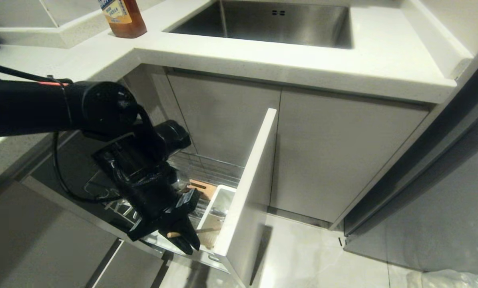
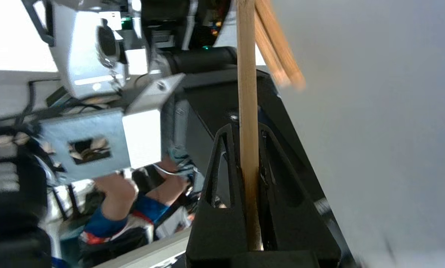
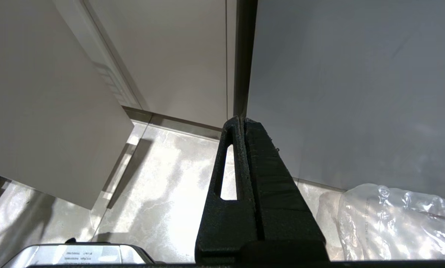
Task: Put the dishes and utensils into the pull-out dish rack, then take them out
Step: Take the chopsticks out of the cupboard
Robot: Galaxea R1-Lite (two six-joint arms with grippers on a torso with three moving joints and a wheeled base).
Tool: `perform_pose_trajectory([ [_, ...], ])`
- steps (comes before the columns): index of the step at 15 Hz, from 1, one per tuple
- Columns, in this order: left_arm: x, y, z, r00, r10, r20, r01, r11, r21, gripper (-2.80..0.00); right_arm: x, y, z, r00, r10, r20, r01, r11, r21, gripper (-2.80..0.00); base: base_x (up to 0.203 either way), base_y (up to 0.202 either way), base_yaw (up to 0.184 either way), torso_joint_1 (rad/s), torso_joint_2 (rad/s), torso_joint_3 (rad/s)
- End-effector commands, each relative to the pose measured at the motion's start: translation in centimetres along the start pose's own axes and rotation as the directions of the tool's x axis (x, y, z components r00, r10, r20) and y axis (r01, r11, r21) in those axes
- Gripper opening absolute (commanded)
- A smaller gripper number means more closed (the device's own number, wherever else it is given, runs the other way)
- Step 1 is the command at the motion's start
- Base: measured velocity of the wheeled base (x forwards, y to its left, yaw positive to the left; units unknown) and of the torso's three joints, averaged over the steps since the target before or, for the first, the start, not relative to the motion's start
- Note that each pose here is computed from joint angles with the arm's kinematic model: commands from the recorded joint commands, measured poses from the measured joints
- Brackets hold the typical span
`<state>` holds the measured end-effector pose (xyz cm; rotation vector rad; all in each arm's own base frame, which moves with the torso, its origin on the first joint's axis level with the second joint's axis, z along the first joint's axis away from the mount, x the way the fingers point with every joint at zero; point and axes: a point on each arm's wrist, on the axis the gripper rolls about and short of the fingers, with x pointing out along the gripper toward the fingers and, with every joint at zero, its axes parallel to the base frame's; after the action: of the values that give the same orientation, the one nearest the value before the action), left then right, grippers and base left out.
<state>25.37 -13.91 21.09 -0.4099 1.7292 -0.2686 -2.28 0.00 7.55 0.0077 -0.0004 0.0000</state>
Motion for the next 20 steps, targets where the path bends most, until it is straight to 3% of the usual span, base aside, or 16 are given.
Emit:
perform_pose_trajectory([
  [1, -1.8, -0.5, -2.3, 0.998, -0.035, 0.043, 0.034, 0.999, 0.026, -2.8, 0.0, 0.0, 0.0, 1.0, 0.0, 0.0, 0.0, 1.0, 0.0, -2.8, 0.0, 0.0, 0.0, 0.0, 0.0, 0.0],
  [4, -3.0, -1.1, -4.4, 0.995, -0.052, 0.087, 0.052, 0.999, 0.004, -2.8, 0.0, 0.0, 0.0, 1.0, 0.0, 0.0, 0.0, 1.0, 0.0, -2.8, 0.0, 0.0, 0.0, 0.0, 0.0, 0.0],
  [8, -5.5, -1.2, -7.1, 0.977, -0.047, 0.206, 0.049, 0.999, -0.004, -2.8, 0.0, 0.0, 0.0, 1.0, 0.0, 0.0, 0.0, 1.0, 0.0, -2.8, 0.0, 0.0, 0.0, 0.0, 0.0, 0.0],
  [11, -7.0, -1.1, -9.4, 0.971, -0.077, 0.227, 0.071, 0.997, 0.035, -2.8, 0.0, 0.0, 0.0, 1.0, 0.0, 0.0, 0.0, 1.0, 0.0, -2.8, 0.0, 0.0, 0.0, 0.0, 0.0, 0.0],
  [14, -9.0, -0.7, -12.3, 0.949, -0.146, 0.281, 0.125, 0.988, 0.09, -2.8, 0.0, 0.0, 0.0, 1.0, 0.0, 0.0, 0.0, 1.0, 0.0, -2.8, 0.0, 0.0, 0.0, 0.0, 0.0, 0.0],
  [16, -10.7, -0.2, -14.5, 0.918, -0.201, 0.343, 0.165, 0.978, 0.132, -2.8, 0.0, 0.0, 0.0, 1.0, 0.0, 0.0, 0.0, 1.0, 0.0, -2.8, 0.0, 0.0, 0.0, 0.0, 0.0, 0.0],
  [17, -11.9, 0.2, -15.7, 0.89, -0.239, 0.387, 0.191, 0.969, 0.159, -2.8, 0.0, 0.0, 0.0, 1.0, 0.0, 0.0, 0.0, 1.0, 0.0, -2.8, 0.0, 0.0, 0.0, 0.0, 0.0, 0.0],
  [20, -15.0, 2.1, -19.6, 0.778, -0.332, 0.534, 0.236, 0.941, 0.241, -2.8, 0.0, 0.0, 0.0, 1.0, 0.0, 0.0, 0.0, 1.0, 0.0, -2.8, 0.0, 0.0, 0.0, 0.0, 0.0, 0.0],
])
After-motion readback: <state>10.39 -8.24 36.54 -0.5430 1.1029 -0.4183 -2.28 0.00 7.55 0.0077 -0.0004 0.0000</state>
